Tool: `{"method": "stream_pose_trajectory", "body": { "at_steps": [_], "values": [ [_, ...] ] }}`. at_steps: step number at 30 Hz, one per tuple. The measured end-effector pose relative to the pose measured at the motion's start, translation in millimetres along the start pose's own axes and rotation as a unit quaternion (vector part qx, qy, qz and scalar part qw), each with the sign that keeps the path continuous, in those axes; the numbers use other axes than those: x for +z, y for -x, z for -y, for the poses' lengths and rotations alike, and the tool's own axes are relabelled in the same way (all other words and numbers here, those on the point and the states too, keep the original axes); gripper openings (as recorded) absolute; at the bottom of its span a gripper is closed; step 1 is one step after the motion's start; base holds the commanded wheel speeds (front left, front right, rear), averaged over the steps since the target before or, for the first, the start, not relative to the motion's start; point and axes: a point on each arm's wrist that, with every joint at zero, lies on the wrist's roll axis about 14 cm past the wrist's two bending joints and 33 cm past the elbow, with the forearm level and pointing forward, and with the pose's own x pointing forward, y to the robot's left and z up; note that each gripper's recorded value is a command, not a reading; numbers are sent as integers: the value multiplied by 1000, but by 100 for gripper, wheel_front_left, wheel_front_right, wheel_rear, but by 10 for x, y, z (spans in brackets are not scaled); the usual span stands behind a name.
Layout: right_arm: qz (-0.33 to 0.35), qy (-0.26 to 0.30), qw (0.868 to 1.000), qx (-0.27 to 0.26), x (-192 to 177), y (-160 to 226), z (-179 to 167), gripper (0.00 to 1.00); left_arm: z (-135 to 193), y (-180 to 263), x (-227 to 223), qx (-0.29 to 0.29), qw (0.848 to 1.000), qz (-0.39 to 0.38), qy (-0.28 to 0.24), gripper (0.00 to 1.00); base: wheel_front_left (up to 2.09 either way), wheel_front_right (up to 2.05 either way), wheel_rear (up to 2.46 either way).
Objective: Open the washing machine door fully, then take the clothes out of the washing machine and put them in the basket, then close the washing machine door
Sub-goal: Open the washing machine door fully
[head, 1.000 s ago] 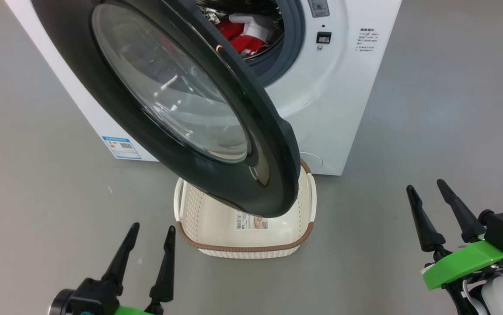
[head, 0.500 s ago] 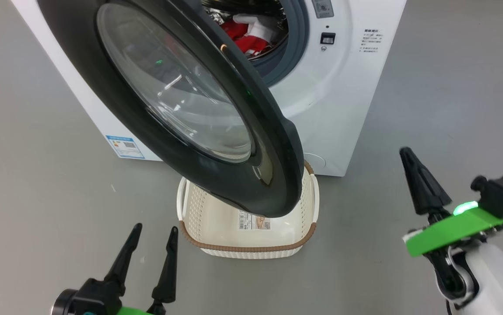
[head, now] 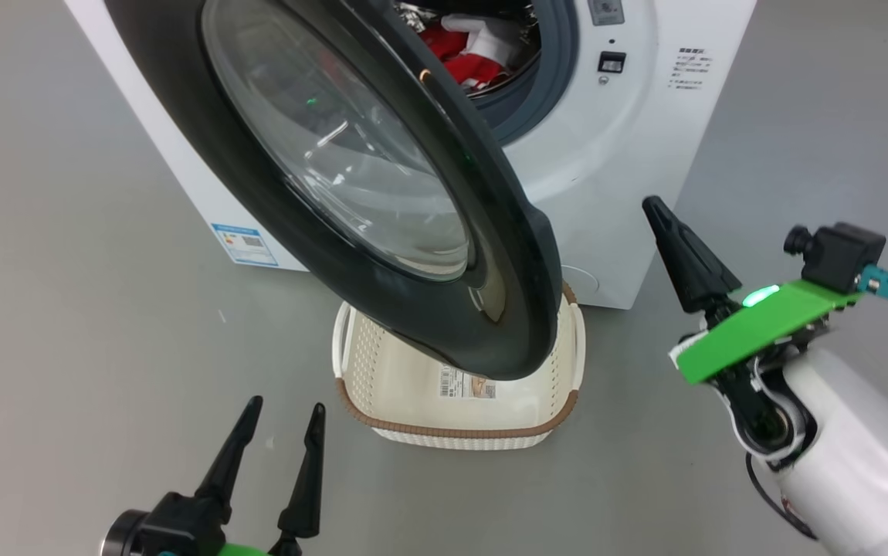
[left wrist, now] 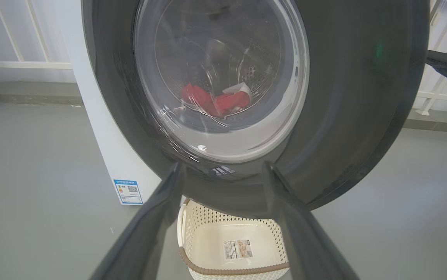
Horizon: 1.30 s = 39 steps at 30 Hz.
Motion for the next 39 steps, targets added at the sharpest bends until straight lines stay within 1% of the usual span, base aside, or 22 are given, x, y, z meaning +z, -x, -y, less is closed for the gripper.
{"method": "stream_pose_trajectory", "body": {
  "at_steps": [4,7,11,13,15,19,21,22,24,26,32,35,39],
  "values": [
    [-29,-38,999,21,-34,-152,-124,0,-19,14,-21,3,1000,-4,-1,100,0,0,0],
    [-52,-55,997,34,-41,-245,-188,0,-36,25,-33,7,1000,-6,1,100,0,0,0],
    [-94,-88,991,46,-118,-321,-260,0,-56,27,-41,10,1000,-8,1,100,0,0,0],
    [-122,-112,985,55,-188,-340,-329,0,-66,13,-33,11,1000,-7,0,100,0,0,0],
    [-154,-147,975,63,-253,-347,-396,0,-74,6,-33,13,1000,-7,0,100,0,0,0],
    [-196,-191,959,73,-315,-345,-470,0,-87,12,-49,15,1000,-10,0,100,0,0,0],
    [-216,-216,949,80,-336,-335,-512,0,-90,11,-52,16,1000,-10,0,100,0,0,0],
    [-235,-234,940,85,-348,-324,-533,0,-94,12,-57,17,1000,-11,2,100,0,0,0],
    [-251,-239,934,89,-370,-310,-545,0,-98,14,-63,17,1000,-12,2,100,0,0,0],
    [-271,-249,925,96,-394,-289,-574,0,-101,15,-66,18,1000,-13,2,100,0,0,0],
    [-305,-268,907,112,-407,-256,-644,0,-102,4,-54,18,1000,-11,2,100,0,0,0],
    [-319,-271,900,119,-422,-237,-679,0,-102,-8,-27,17,1000,-7,2,100,0,0,0],
    [-324,-274,897,123,-422,-228,-710,0,-105,-1,-14,18,1000,-5,2,100,0,0,0]
  ]
}}
